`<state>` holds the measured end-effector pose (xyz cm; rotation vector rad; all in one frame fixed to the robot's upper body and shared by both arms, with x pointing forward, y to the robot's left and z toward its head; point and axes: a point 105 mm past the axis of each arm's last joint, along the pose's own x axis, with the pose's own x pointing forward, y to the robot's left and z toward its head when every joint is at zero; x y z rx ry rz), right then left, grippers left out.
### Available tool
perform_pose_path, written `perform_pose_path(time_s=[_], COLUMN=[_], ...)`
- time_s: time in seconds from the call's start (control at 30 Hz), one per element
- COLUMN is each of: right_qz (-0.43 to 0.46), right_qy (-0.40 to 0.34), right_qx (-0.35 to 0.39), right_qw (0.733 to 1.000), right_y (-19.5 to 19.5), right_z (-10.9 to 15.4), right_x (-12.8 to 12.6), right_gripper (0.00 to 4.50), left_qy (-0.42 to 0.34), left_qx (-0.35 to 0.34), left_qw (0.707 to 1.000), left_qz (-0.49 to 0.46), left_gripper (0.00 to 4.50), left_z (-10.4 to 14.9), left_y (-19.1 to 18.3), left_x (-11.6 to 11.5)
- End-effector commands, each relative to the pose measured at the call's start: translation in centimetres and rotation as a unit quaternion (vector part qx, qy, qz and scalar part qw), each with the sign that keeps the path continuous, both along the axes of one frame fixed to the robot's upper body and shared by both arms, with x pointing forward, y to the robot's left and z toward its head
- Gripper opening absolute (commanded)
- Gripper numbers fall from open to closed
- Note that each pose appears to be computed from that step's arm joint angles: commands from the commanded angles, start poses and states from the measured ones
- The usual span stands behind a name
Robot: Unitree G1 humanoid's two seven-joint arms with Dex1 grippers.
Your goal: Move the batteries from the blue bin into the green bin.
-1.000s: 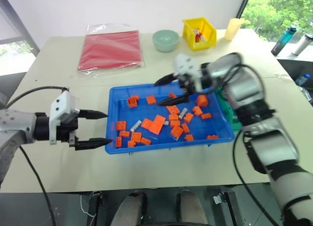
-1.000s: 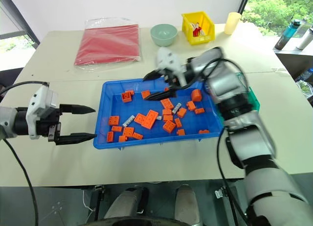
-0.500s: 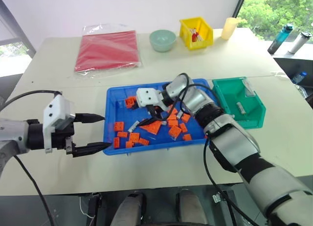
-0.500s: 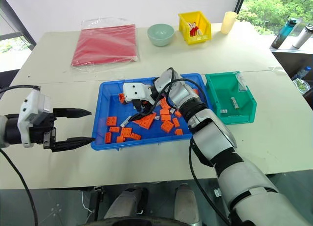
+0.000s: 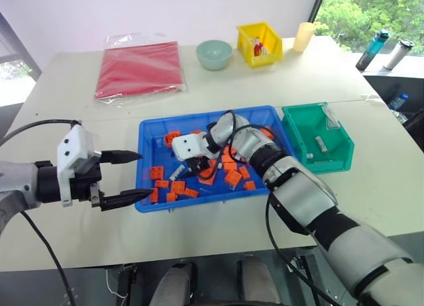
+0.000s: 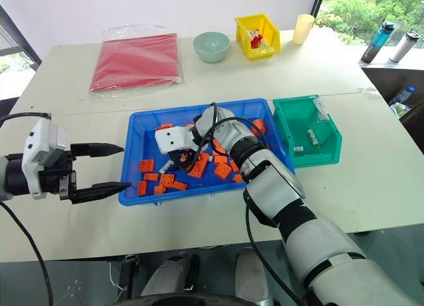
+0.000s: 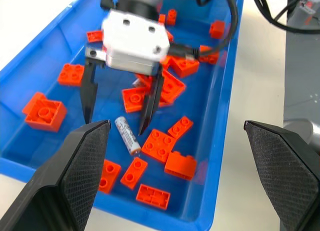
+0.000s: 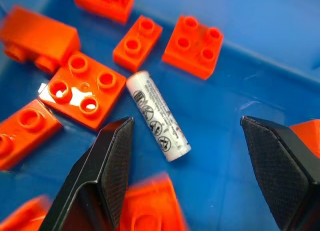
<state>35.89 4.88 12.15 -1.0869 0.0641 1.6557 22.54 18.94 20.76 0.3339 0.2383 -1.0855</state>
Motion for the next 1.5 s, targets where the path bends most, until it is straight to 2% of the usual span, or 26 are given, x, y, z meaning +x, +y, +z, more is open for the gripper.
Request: perform_pose_path(time_s=[0.03, 0.1, 0.27, 0.43, 0.57, 0.7, 0.8, 0.87, 1.0, 1.17, 1.23, 1.33, 1.4, 1.5], right_qz=[0.018, 0.023, 0.026, -0.003, -0.104, -0.254, -0.387, -0.452, -0.535, -0.589, -0.606, -0.597, -0.582, -0.547], right_qy=[-0.001, 0.012, 0.055, 0.076, 0.054, 0.041, 0.019, 0.008, -0.002, 0.004, 0.024, 0.004, -0.006, -0.016], right_qx=[-0.010, -0.005, 0.038, 0.095, 0.181, 0.258, 0.297, 0.302, 0.286, 0.272, 0.272, 0.243, 0.245, 0.257], right_qw=[1.000, 1.000, 0.997, 0.993, 0.976, 0.931, 0.873, 0.839, 0.795, 0.761, 0.748, 0.764, 0.776, 0.797], right_y=[0.4, 0.5, 0.7, -0.7, -4.6, -11.2, -19.0, -22.9, -28.1, -30.6, -31.0, -30.7, -30.0, -28.5], right_z=[-0.5, -0.6, 0.7, 3.4, 7.9, 12.2, 14.2, 14.6, 13.6, 11.7, 10.9, 10.2, 11.0, 12.8], right_x=[-0.6, -0.9, -1.6, -1.7, -0.5, 0.7, 0.9, 0.2, -1.9, -3.3, -3.6, -3.6, -3.1, -2.1], right_gripper=[3.30, 2.65, 0.13, 0.05, 0.05, 0.05, 0.05, 0.05, 0.05, 0.05, 1.11, 2.46, 3.41, 3.41], left_qy=[-0.022, -0.024, -0.024, -0.022, -0.021, -0.023, -0.029, -0.032, -0.034, -0.037, -0.040, -0.044, -0.046, -0.049], left_qx=[-0.004, -0.006, -0.010, -0.015, -0.028, -0.040, -0.053, -0.056, -0.065, -0.068, -0.069, -0.070, -0.072, -0.072], left_qw=[1.000, 1.000, 1.000, 1.000, 0.999, 0.999, 0.998, 0.998, 0.997, 0.996, 0.996, 0.995, 0.995, 0.995], left_qz=[-0.001, -0.001, 0.000, -0.007, -0.011, -0.009, -0.009, -0.010, -0.019, -0.037, -0.042, -0.046, -0.050, -0.054], left_gripper=[4.50, 4.50, 4.50, 4.50, 4.50, 4.50, 4.50, 4.50, 4.50, 4.50, 4.50, 4.50, 4.50, 4.50], left_z=[0.8, 1.0, 0.8, 0.4, 0.0, -0.4, -0.4, -0.5, -0.4, -0.1, 0.1, 0.3, 0.4, 0.6], left_y=[-0.1, -0.2, 0.0, -0.1, -0.3, -0.7, -1.2, -1.4, -2.0, -2.8, -3.0, -3.3, -3.6, -3.8], left_x=[0.2, 0.4, 1.0, 1.8, 2.6, 3.5, 4.1, 4.5, 5.2, 6.0, 6.2, 6.5, 6.5, 6.4])
